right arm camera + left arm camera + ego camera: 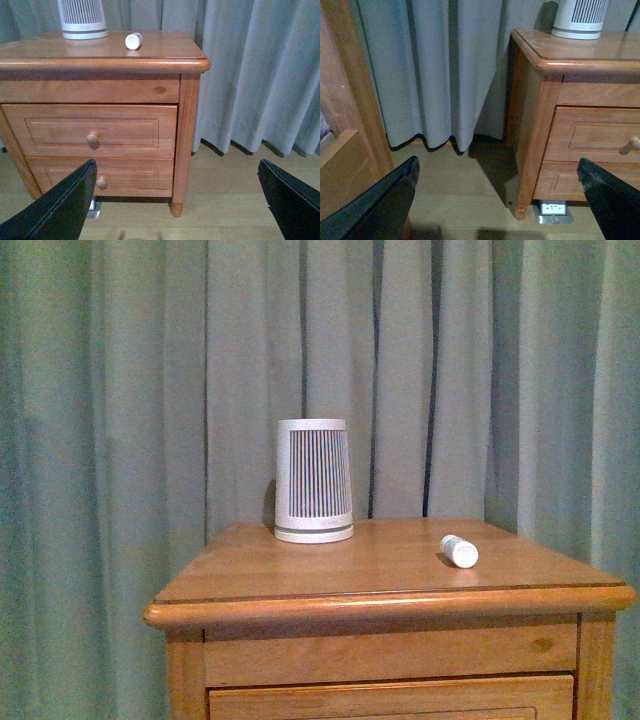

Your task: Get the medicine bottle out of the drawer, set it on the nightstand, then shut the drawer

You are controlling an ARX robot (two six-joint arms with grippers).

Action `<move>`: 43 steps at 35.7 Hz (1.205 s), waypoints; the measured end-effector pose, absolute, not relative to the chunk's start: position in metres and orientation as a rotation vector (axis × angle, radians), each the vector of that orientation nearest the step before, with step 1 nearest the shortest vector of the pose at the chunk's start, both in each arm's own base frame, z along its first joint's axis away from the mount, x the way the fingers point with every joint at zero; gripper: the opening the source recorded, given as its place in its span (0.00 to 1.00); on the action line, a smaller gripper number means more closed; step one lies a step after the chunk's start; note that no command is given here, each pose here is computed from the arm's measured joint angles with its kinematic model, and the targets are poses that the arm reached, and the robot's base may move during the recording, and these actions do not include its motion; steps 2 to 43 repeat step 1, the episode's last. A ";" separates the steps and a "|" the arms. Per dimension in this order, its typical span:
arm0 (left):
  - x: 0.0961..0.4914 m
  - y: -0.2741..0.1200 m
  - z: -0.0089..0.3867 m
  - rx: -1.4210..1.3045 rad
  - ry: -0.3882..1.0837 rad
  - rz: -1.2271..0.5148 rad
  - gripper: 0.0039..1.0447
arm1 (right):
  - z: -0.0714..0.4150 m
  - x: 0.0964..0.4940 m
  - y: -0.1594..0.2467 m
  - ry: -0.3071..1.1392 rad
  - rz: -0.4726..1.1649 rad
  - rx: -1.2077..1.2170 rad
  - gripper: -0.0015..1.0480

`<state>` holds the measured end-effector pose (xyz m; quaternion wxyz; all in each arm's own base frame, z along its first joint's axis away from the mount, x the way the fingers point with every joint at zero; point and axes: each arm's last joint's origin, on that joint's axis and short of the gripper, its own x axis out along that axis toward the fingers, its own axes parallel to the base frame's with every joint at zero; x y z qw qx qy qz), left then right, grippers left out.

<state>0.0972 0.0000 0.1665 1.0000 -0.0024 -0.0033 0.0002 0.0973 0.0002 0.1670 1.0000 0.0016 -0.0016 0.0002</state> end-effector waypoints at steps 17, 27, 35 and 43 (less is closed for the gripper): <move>0.097 0.000 0.167 -0.005 -0.007 0.000 0.94 | 0.167 0.097 0.000 -0.003 0.000 0.003 0.93; 0.097 0.000 0.167 -0.005 -0.007 0.000 0.94 | 0.167 0.097 0.000 -0.003 0.000 0.003 0.93; 0.097 0.000 0.167 -0.005 -0.007 0.000 0.94 | 0.167 0.097 0.000 -0.003 0.000 0.003 0.93; 0.097 0.000 0.167 -0.005 -0.007 0.000 0.94 | 0.167 0.097 0.000 -0.003 0.000 0.003 0.93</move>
